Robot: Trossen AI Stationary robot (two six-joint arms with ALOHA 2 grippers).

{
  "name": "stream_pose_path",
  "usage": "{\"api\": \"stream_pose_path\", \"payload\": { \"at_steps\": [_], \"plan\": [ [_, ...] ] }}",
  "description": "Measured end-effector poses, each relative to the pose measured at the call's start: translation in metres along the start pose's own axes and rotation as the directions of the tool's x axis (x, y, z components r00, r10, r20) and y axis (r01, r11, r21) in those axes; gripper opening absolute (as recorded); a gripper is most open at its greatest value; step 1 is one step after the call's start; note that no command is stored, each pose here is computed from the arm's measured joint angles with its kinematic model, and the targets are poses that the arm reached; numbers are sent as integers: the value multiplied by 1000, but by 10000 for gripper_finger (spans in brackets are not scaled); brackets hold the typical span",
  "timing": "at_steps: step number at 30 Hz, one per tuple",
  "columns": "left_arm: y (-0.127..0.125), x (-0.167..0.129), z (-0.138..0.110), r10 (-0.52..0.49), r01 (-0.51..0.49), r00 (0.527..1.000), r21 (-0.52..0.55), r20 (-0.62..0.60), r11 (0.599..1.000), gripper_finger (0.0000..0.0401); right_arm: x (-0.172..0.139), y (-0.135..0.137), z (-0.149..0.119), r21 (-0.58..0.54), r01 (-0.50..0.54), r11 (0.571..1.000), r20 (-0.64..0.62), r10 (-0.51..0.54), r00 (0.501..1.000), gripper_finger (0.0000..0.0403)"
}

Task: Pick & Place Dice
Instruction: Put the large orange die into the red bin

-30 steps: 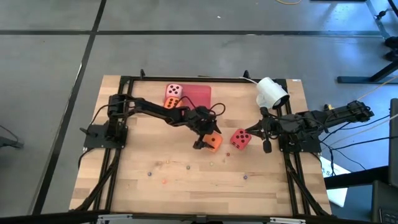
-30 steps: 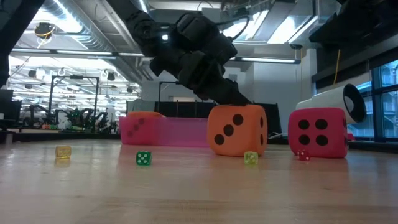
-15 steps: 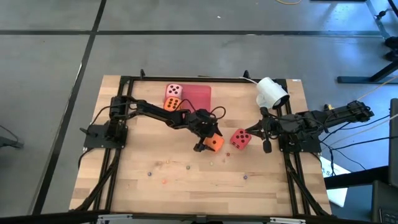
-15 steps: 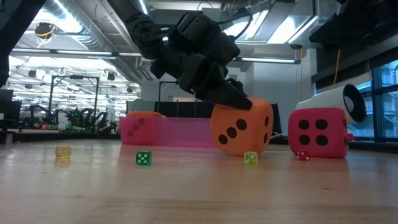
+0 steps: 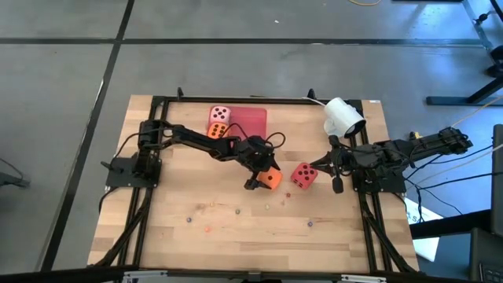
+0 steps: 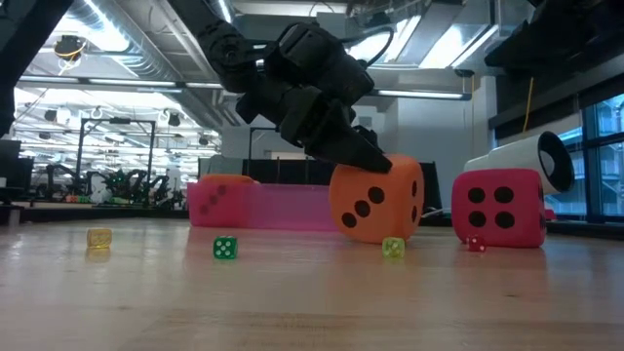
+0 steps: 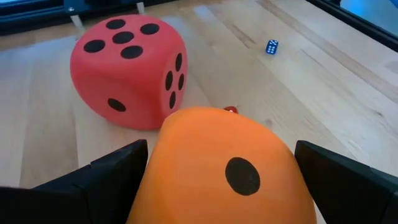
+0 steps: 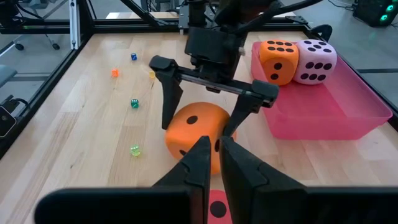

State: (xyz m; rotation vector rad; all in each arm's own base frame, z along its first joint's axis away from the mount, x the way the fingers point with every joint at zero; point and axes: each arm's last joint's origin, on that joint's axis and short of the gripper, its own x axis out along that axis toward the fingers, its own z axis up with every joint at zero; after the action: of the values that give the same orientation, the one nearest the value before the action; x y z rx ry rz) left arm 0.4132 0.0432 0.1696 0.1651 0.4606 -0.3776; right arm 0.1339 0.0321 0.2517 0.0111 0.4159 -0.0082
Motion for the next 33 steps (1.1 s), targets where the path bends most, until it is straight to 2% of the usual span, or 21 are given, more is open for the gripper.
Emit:
{"api": "stream_pose_path", "payload": {
  "at_steps": [7,15,28,33],
  "plan": [
    [0,0,1,4,-4,1000,-6,10,1000,400,0,0,0,0,0,1000,0,0,1000,36],
    [0,0,1,7,-5,1000,-69,15,998,400,0,0,0,0,0,1000,0,0,1000,36],
    [-2,2,4,16,-14,999,-56,36,998,400,0,0,0,0,0,1000,0,0,1000,36],
    [-5,4,4,91,-91,996,-20,4,996,400,0,0,0,0,0,1000,0,0,1000,36]
  ]
}}
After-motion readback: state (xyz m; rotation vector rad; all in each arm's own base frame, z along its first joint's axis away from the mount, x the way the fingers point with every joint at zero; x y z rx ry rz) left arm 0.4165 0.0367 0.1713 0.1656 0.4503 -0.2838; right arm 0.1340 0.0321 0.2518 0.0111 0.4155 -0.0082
